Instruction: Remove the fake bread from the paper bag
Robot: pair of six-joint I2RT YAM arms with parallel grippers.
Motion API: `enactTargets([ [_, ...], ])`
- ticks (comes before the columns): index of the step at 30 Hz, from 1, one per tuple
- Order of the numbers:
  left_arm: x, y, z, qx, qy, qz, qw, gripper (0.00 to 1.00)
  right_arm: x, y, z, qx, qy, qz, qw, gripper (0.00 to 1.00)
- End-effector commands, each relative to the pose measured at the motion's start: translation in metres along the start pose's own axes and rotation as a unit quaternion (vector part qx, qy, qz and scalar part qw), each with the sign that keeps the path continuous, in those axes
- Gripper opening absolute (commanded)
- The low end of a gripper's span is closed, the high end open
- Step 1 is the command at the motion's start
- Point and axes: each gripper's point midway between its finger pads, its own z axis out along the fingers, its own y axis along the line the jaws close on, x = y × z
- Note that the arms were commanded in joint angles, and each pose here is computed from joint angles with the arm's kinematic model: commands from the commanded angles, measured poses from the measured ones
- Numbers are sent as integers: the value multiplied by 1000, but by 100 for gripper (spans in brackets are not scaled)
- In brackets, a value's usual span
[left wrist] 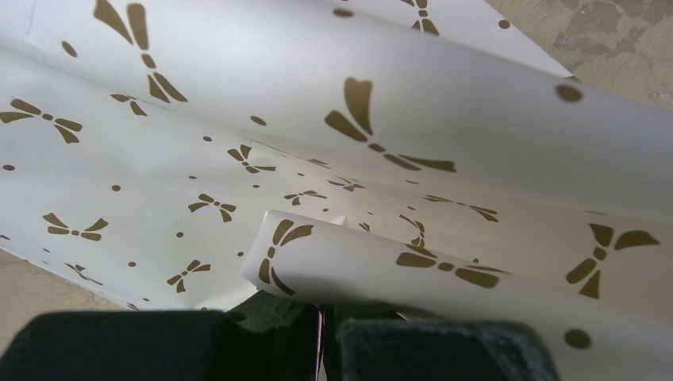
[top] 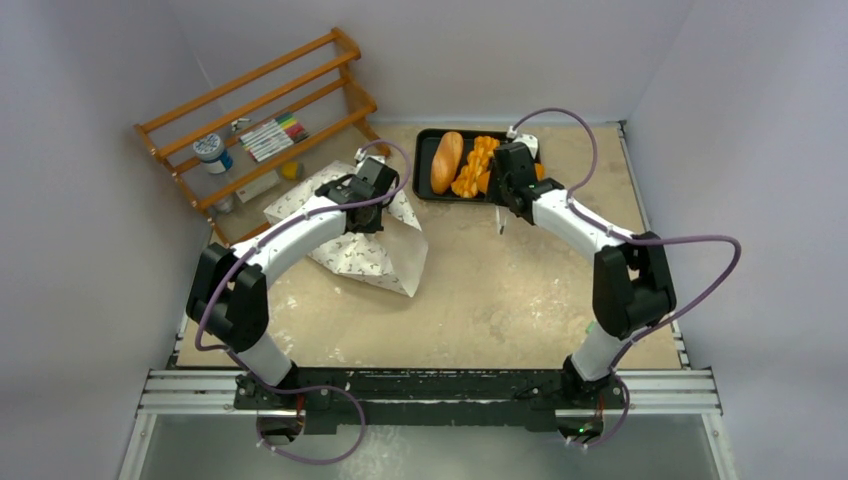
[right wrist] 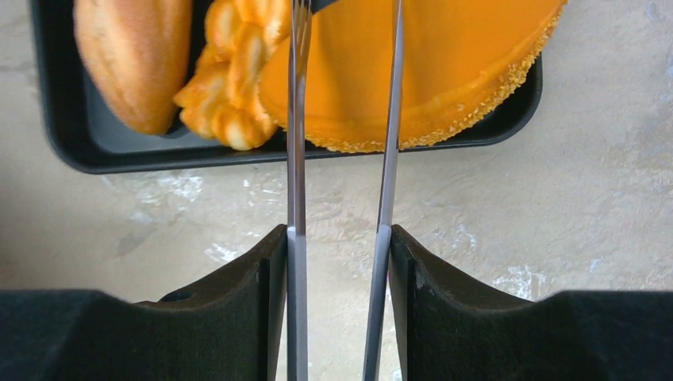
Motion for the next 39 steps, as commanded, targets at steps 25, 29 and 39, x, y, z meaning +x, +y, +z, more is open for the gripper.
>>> enactTargets([
  [25, -17, 10, -35, -13, -32, -17, 999, 3, -12, 66, -166, -141, -123, -41, 981, 41],
  [29, -19, 8, -32, -20, -36, -18, 999, 3, 5, 72, -201, -184, -117, -52, 975, 40],
  [39, -31, 0, -17, -37, -38, -13, 998, 3, 39, 70, -274, -303, -96, -82, 945, 39],
])
